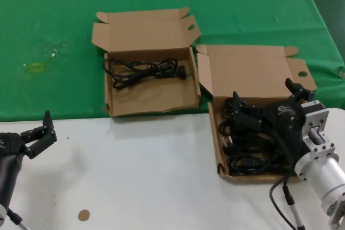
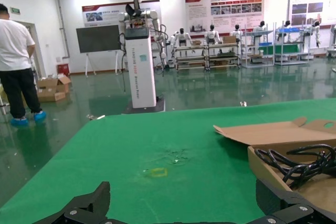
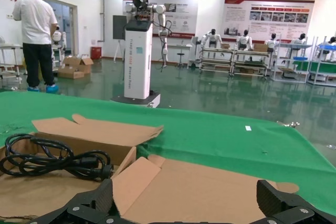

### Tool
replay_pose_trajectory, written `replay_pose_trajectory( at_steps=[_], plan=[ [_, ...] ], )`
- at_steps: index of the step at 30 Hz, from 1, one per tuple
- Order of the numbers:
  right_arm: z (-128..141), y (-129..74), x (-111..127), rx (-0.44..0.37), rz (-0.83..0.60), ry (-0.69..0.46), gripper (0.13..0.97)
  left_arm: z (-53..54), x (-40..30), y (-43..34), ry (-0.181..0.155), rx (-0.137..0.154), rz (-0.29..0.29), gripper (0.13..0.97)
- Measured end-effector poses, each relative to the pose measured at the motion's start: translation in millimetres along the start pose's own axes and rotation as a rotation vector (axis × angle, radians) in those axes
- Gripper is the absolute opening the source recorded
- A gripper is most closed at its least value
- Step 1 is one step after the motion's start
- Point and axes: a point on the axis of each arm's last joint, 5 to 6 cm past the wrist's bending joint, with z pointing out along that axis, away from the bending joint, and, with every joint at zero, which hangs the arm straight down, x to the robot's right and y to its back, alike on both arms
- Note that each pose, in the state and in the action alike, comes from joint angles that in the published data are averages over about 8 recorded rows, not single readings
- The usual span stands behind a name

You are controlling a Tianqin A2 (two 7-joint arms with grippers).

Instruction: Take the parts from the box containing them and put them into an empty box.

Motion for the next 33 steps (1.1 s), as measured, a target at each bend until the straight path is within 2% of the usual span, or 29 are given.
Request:
replay_pose_trajectory(
  at_steps=[33],
  plan=[
    [0.0,0.0,0.0,0.000,0.000,0.000,0.966,0.0,0.0,0.0,0.000,0.000,0.000,0.966]
  ],
)
